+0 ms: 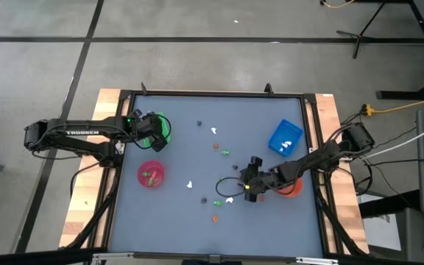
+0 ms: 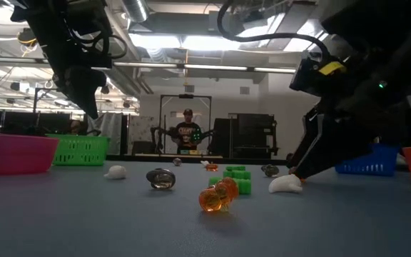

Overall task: Sort Halloween decoration
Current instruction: Put the small orange pumpkin toy into the transparent orange bowl

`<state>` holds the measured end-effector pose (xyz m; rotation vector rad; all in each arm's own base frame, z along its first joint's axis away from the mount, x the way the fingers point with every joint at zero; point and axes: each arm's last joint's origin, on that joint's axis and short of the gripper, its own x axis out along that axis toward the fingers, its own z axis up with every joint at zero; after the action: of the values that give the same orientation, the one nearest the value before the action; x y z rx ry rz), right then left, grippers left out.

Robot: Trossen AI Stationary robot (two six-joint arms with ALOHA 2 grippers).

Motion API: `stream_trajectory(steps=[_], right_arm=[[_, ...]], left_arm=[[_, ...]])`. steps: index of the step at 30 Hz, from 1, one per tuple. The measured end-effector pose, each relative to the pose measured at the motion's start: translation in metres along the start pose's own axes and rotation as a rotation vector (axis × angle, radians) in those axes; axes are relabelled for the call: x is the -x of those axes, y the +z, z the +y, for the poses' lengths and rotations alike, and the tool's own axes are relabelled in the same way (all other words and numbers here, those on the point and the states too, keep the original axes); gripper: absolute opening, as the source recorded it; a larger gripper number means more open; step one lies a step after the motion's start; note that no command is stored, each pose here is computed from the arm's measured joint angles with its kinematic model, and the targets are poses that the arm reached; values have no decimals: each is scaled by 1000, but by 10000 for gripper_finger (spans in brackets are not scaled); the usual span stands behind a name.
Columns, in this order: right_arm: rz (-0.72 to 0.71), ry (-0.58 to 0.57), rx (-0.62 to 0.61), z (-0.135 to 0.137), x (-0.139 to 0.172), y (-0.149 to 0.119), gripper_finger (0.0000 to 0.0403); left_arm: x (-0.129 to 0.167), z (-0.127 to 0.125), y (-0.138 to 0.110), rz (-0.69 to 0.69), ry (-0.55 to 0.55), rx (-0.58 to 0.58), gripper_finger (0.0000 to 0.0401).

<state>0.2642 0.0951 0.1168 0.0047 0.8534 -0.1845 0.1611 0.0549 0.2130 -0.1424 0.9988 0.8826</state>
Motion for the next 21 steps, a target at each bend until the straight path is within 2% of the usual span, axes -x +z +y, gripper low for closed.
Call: stream_trajectory(steps=[21], right_arm=[[26,-20,-14,0,-3,-4,252]], left_arm=[[0,0,0,-3,-2,2,174]])
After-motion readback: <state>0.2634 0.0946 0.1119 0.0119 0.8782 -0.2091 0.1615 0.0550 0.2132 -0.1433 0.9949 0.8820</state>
